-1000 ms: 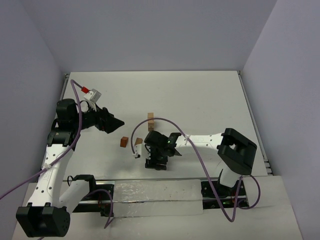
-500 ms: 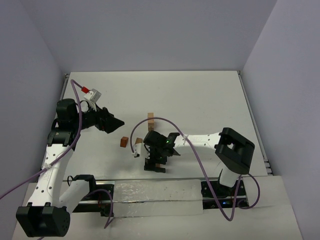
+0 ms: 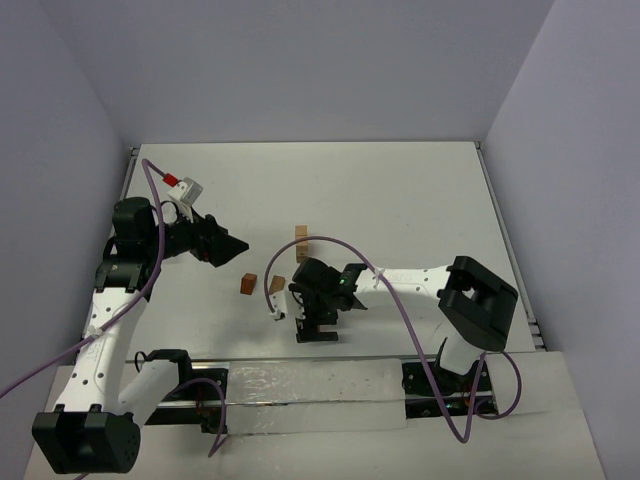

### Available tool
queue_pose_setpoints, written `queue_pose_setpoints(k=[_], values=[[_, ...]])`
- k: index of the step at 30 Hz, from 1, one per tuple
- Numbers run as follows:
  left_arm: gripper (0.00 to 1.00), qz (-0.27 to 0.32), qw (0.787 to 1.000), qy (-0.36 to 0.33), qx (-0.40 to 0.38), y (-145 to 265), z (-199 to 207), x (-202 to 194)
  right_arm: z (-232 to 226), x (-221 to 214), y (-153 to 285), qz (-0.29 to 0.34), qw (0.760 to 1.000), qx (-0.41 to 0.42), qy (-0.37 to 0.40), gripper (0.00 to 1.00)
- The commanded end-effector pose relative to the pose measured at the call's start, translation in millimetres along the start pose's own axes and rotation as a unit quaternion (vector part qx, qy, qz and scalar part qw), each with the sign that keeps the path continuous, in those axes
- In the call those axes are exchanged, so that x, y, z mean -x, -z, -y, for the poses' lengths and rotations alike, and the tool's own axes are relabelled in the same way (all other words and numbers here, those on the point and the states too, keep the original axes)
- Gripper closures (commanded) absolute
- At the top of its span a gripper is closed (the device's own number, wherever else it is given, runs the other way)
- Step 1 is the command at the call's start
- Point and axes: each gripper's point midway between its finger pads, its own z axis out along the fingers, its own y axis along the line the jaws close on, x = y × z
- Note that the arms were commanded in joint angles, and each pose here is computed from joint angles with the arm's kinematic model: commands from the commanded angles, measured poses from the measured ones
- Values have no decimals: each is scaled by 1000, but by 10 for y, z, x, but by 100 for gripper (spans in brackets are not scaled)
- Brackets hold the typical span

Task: Build the wood block tower

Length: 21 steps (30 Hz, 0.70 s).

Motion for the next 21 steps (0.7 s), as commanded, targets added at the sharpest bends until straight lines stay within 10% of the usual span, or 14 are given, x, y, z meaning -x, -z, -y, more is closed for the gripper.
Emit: queue_pose_setpoints(k=[1, 21], values=[[1, 15, 1000, -20, 2, 39, 24, 155, 71, 133, 83, 33, 998, -8, 44, 0], [1, 15, 1000, -20, 0, 27, 16, 134, 107, 232, 89, 44, 998, -8, 45, 8]])
